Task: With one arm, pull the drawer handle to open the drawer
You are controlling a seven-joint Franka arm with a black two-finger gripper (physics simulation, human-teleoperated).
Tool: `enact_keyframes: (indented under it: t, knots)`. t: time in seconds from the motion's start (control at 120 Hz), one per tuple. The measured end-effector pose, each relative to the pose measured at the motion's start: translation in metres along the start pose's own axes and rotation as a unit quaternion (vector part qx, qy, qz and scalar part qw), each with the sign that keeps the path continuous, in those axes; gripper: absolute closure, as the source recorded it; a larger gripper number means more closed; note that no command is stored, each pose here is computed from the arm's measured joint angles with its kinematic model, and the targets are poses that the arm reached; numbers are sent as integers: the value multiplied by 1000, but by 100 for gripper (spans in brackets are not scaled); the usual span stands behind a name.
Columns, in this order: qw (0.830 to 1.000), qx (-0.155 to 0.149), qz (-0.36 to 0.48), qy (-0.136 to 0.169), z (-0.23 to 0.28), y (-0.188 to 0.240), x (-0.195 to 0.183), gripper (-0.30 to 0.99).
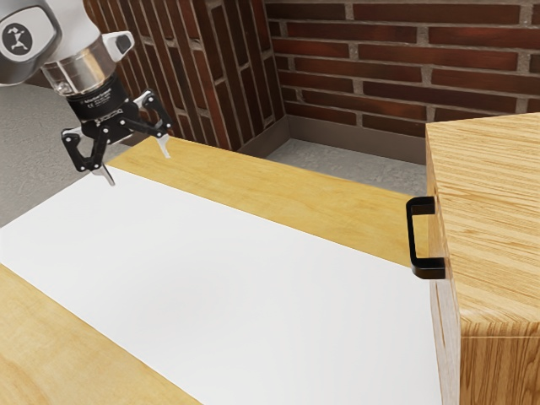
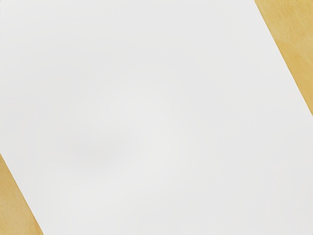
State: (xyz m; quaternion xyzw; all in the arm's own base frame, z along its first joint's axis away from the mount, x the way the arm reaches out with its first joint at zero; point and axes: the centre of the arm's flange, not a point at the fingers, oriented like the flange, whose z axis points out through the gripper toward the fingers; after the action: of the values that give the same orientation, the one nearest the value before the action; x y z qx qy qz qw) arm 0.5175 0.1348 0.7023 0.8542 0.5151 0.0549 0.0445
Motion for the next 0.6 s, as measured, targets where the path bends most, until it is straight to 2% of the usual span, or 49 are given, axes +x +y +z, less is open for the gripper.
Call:
enact_keyframes:
  t: [0.25, 0.35, 0.4, 0.467, 0.558, 0.6]
  knots:
    - [1000, -5, -3, -3, -2, -2, 2, 0]
    - [998, -54, -3, 32, -71, -4, -6, 0]
    - [996, -80, 23, 45, -94, 14, -34, 0]
    - [992, -91, 67, 57, -89, 68, -88, 0]
    - [985, -122, 121, 34, -46, 145, -164, 0]
    - [982, -137, 124, 27, -30, 165, -178, 0]
